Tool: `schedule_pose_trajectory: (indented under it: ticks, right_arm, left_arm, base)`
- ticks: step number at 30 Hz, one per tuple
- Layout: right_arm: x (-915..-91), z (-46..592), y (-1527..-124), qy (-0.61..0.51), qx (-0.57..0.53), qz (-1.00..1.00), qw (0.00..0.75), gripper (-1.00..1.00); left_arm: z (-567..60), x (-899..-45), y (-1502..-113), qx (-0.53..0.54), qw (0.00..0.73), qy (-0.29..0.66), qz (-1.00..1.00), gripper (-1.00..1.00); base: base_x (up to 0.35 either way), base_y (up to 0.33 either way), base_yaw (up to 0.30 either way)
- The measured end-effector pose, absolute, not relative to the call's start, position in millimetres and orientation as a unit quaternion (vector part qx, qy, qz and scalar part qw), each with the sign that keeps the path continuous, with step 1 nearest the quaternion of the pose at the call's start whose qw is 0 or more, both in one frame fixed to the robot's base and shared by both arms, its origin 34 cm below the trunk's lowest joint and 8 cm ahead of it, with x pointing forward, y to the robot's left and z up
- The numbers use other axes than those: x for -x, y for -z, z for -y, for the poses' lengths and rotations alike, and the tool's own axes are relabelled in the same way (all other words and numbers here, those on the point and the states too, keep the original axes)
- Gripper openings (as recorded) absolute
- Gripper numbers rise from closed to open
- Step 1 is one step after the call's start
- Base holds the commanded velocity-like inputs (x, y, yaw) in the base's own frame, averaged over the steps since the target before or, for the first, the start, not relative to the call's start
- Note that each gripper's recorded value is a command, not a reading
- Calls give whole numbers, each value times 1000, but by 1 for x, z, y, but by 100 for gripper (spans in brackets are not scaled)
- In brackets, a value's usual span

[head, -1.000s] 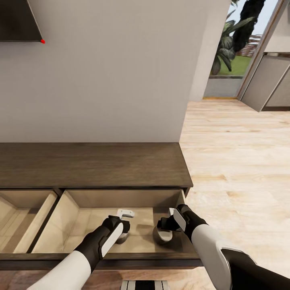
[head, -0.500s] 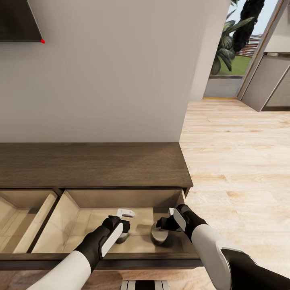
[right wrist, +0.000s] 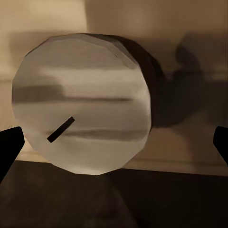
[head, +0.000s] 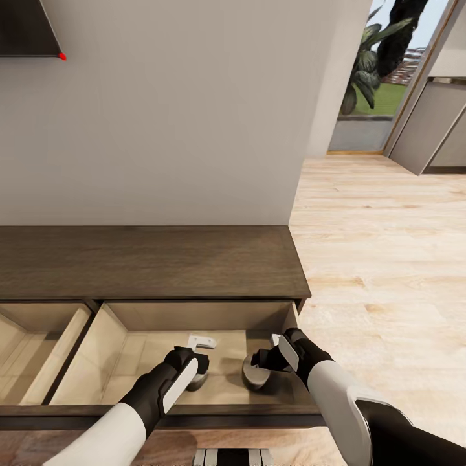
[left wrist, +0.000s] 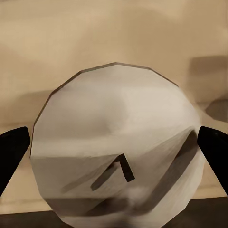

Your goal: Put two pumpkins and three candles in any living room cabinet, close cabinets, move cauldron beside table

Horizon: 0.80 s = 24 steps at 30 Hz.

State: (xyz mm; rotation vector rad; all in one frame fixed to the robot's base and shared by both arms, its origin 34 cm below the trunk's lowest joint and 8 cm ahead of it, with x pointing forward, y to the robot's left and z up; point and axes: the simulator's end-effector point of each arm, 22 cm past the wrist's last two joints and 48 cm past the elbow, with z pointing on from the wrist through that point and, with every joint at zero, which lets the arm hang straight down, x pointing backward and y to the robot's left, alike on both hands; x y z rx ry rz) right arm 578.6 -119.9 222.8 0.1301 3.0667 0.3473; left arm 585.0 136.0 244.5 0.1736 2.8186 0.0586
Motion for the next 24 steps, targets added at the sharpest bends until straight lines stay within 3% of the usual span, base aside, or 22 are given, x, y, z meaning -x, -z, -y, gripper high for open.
schedule_pose_trajectory:
  ticks: [1,2,24]
  right_arm:
    - [-579,120,-223,-112,-42,-992,26,100]
    - [-579,120,-223,-112,-42,-992,26,100]
    - [-579,120,-223,-112,-42,-992,26,100]
  left_arm:
    - [-136,-585,-244,-60,158,-20,-985,-100]
    - [-136,-585,-245,-60,158,-20,-985,100]
    - [-136,-585,-245,-60,159,-20,-985,100]
  base:
    - [0,0,0]
    - [0,0,0]
    - [0,0,0]
